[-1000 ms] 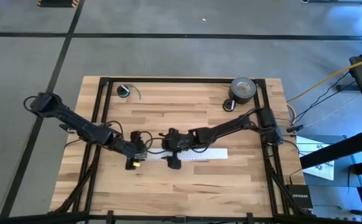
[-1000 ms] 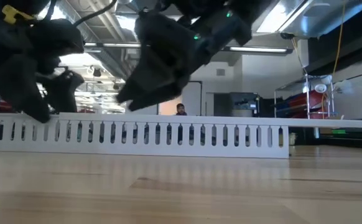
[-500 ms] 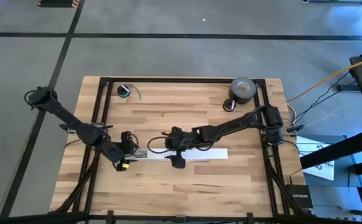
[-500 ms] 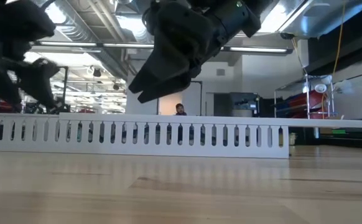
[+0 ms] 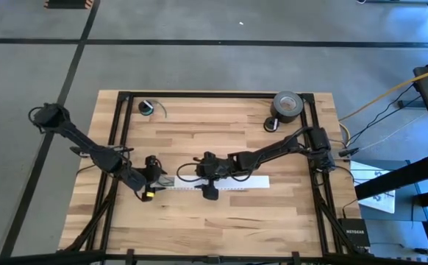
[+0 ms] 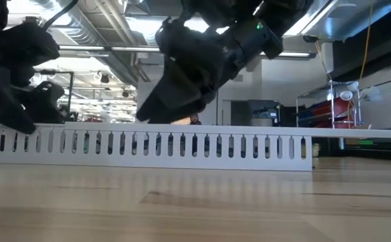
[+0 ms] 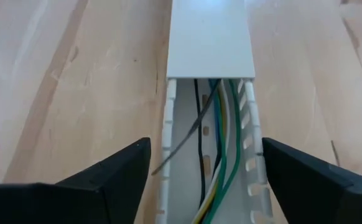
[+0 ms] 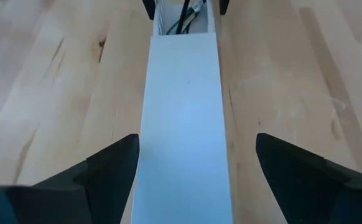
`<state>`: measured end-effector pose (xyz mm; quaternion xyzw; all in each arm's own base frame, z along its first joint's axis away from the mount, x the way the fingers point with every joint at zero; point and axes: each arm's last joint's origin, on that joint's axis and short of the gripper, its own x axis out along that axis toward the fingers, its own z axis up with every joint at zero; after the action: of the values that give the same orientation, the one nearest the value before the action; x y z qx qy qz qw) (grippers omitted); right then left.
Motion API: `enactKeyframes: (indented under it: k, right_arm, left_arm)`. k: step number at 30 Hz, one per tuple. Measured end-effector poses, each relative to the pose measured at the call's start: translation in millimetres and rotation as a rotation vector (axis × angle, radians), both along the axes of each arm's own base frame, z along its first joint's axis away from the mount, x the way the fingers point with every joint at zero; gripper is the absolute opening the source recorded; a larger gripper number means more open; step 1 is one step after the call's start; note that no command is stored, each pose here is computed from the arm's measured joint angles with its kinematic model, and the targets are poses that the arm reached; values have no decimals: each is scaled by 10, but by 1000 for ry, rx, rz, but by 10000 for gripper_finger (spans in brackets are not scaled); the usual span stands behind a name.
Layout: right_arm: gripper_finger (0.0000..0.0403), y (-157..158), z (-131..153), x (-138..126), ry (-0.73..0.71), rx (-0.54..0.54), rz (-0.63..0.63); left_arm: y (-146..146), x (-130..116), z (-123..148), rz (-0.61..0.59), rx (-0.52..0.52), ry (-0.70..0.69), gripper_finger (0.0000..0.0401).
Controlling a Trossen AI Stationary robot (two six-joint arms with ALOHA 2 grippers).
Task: Ziptie cables
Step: Close the white cable duct
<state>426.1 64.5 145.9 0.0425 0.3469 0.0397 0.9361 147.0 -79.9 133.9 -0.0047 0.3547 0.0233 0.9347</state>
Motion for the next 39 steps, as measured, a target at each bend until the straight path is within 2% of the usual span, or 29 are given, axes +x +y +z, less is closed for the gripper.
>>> enactKeyframes:
  k: [7,15,17,20,29,33,39]
  right_arm:
    - [296,4,-12,21,-19,5,2]
    - [262,13,-13,14,-7,32,23]
    - [263,26,-4,18,-12,67,50]
    - [270,24,-19,7,13,102,28]
    - [292,7,-45,-12,39,55,-14]
    - [264,-2,-45,-11,32,16,-20]
    - [180,-2,-29,3,7,-6,-13]
  left_arm:
    - [-29,49,-69,-9,18,13,239]
    - [-25,59,-66,-9,17,7,234]
    - [-18,63,-66,-5,15,8,234]
    - [-6,69,-67,2,13,10,234]
    - [8,73,-68,16,17,10,234]
    - [8,73,-67,16,17,9,234]
    - [8,70,-70,13,20,12,234]
